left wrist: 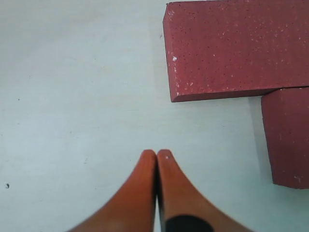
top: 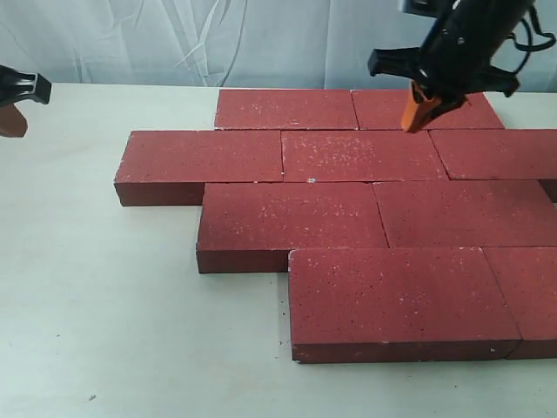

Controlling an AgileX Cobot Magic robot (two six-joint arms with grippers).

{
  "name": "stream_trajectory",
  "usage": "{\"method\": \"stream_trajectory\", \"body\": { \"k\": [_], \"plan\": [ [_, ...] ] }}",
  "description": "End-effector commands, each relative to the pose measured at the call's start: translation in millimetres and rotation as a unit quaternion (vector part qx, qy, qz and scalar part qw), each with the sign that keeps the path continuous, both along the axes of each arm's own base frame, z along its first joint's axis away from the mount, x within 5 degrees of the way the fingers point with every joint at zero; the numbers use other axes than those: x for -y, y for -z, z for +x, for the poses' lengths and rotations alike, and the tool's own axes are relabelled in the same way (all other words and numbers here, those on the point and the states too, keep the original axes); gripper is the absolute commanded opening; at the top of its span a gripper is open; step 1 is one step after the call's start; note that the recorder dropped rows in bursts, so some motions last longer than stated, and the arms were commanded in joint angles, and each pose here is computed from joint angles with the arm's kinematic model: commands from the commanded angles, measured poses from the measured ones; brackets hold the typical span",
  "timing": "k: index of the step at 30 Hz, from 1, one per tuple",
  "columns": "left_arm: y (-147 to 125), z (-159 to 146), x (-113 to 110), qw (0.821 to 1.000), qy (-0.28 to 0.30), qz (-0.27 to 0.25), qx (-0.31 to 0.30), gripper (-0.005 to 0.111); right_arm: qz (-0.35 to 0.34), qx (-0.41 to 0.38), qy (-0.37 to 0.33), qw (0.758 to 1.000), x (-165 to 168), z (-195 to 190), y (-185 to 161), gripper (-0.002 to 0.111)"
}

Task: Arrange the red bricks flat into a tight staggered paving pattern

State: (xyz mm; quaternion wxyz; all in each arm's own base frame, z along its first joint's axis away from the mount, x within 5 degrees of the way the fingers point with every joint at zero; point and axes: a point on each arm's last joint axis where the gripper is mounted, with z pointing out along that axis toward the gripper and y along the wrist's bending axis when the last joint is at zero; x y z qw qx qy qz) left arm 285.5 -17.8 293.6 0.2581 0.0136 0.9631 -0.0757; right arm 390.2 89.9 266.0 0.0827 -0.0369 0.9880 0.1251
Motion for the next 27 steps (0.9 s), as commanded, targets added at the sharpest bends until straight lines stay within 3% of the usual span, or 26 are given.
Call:
{"method": "stream_trajectory", "body": {
  "k": [1, 10, 27],
  "plan": [
    [-1.7, -7.0, 0.5, 1.0, -0.001, 0.004, 0.02, 0.0, -0.018, 0.011, 0.036, 0.999, 38.9, -13.7, -3.9, -0.001],
    [-0.6, -16.2, 0.3, 1.0, 0.0, 0.005, 0.02, 0.0, -0.115, 0.057, 0.051, 0.99, 79.2, -59.1, -7.8, -0.001],
    [0.5, -17.1, 0.1, 1.0, 0.002, 0.007, 0.018, 0.0, -0.102, 0.191, 0.067, 0.974, 82.4, -157.7, -28.7, -0.001]
  ]
}}
